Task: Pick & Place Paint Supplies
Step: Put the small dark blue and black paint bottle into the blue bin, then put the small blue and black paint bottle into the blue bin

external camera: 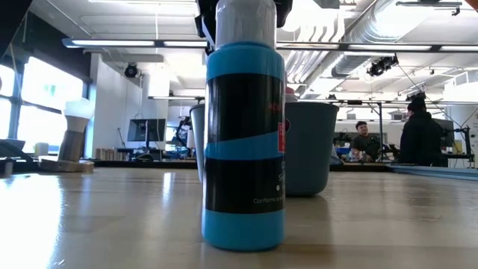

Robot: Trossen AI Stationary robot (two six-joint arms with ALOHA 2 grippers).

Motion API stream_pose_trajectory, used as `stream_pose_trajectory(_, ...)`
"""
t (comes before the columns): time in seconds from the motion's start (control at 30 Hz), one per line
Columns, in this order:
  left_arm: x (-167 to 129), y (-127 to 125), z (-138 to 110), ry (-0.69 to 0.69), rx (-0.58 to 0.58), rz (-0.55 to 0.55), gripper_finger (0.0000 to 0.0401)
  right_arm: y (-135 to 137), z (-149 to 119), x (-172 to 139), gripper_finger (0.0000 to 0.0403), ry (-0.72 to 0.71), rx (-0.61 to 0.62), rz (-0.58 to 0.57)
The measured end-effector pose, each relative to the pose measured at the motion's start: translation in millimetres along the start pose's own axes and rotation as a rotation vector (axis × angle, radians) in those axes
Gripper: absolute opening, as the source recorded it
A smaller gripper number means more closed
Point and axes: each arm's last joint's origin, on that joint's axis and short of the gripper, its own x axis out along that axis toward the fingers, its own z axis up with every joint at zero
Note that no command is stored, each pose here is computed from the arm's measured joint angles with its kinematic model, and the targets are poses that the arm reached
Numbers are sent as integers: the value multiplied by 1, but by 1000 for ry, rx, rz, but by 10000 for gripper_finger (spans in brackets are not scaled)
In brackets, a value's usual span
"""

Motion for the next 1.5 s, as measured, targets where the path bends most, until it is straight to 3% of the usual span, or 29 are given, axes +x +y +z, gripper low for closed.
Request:
stream_pose_trajectory(0.3,0,0,0,3,1,0,237,0,0,0,144,0,0,0)
stream_pose_trajectory(0.6,-1,-2,-4,63,-6,-91,241,0,0,0,144,-4,-2,-7)
stream_pose_trajectory(1.0,-16,3,-3,-10,-27,29,242,0,0,0,144,-5,-2,-7)
stream_pose_trajectory(1.23,-51,4,8,-106,-36,83,242,-3,2,1,144,-11,4,-18)
stream_pose_trajectory(1.5,-106,-2,25,-304,-16,93,242,-8,4,4,144,-18,16,-43)
